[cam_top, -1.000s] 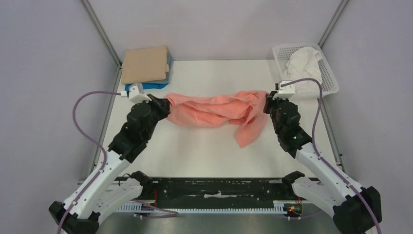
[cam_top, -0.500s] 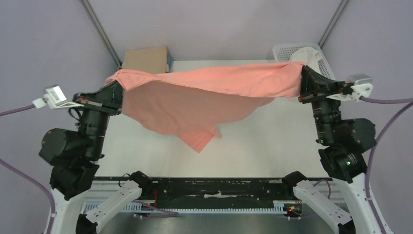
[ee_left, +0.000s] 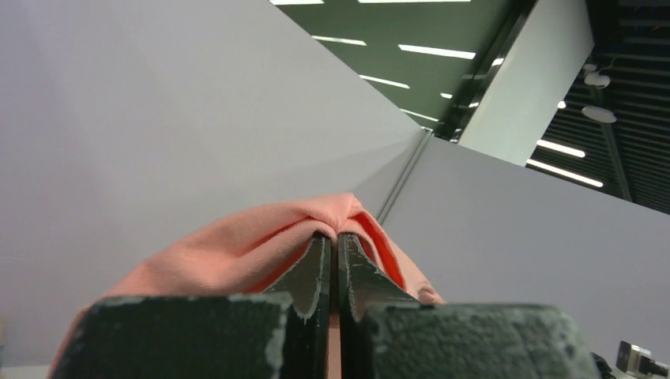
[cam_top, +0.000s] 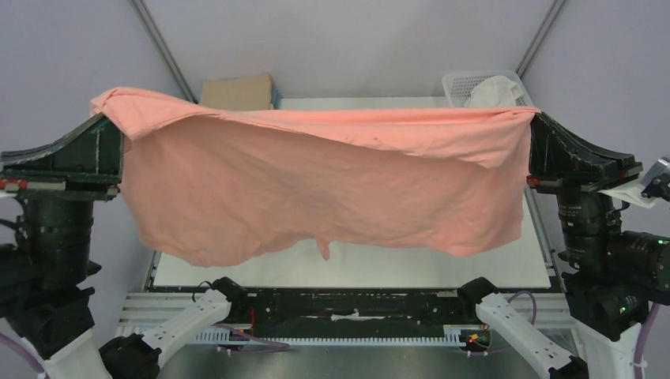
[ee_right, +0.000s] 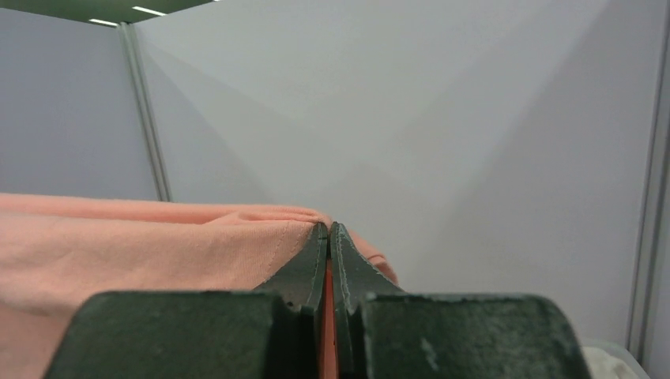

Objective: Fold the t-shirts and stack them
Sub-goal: Flatten out the tshirt

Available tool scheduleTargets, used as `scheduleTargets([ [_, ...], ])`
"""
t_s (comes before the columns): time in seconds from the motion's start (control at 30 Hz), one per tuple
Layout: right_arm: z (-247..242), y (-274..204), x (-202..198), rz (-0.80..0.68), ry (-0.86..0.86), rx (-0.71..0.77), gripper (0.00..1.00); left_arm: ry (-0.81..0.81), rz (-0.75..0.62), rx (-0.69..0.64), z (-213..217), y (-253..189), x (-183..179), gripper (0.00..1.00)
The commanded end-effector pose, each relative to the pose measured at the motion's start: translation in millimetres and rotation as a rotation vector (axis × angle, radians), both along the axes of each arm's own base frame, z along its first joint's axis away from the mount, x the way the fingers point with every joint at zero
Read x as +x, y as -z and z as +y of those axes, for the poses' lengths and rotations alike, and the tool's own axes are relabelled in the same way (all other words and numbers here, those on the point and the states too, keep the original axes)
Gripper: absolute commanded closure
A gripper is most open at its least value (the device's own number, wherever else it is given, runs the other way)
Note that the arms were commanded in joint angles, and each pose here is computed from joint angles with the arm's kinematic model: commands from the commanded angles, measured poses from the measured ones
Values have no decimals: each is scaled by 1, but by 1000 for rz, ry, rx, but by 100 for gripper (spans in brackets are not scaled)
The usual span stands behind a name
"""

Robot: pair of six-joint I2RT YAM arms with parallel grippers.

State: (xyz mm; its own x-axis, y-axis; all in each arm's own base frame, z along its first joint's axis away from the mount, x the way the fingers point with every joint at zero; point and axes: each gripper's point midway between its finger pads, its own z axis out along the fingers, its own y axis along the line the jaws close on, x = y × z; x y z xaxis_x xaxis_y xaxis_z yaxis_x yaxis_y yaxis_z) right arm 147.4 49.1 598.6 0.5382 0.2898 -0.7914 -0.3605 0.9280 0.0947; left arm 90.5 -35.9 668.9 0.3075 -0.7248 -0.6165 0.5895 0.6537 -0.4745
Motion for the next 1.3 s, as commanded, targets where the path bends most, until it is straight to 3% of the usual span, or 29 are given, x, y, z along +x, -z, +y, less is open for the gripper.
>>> scheduleTargets([
  [0.0, -10, 39, 49, 165, 141, 40, 100, -120, 161, 124, -35, 28, 92, 98],
  [0.1, -19, 85, 89, 284, 275, 67, 100, -267, 328, 190, -47, 73, 163, 98],
  [0.2, -19, 152, 139, 457, 404, 54, 100, -515, 518, 264, -45, 143, 240, 98],
  [0.33, -9, 281, 204, 744, 537, -37, 100, -509, 751, 470, -80, 276, 336, 95],
  [0.37, -11, 314, 215, 813, 558, -37, 96, -495, 835, 505, -84, 319, 359, 87],
  [0.4, -15, 349, 226, 888, 580, -41, 92, -466, 906, 525, -89, 354, 374, 66],
  [0.43, -18, 379, 237, 957, 574, -35, 90, -458, 992, 552, -88, 396, 393, 33],
  [0.47, -15, 409, 248, 1028, 544, -42, 83, -439, 1065, 570, -89, 428, 404, 21],
  [0.57, -13, 453, 274, 1158, 501, -102, 30, -414, 1263, 635, -87, 495, 425, 19],
  [0.63, -17, 466, 281, 1220, 541, -149, 11, -394, 1289, 656, -92, 507, 429, 18],
  [0.7, -19, 468, 283, 1226, 556, -161, 2, -339, 1274, 637, -100, 506, 424, 17],
  [0.97, 16, 471, 266, 1171, 307, -141, 2, 62, 1183, 529, -163, 501, 347, 16],
  [1.13, 42, 498, 241, 1220, 130, -99, 2, 357, 1111, 559, -231, 518, 278, 16],
  [1.27, 46, 518, 220, 1248, 95, -29, 2, 533, 1090, 624, -279, 539, 231, 15],
])
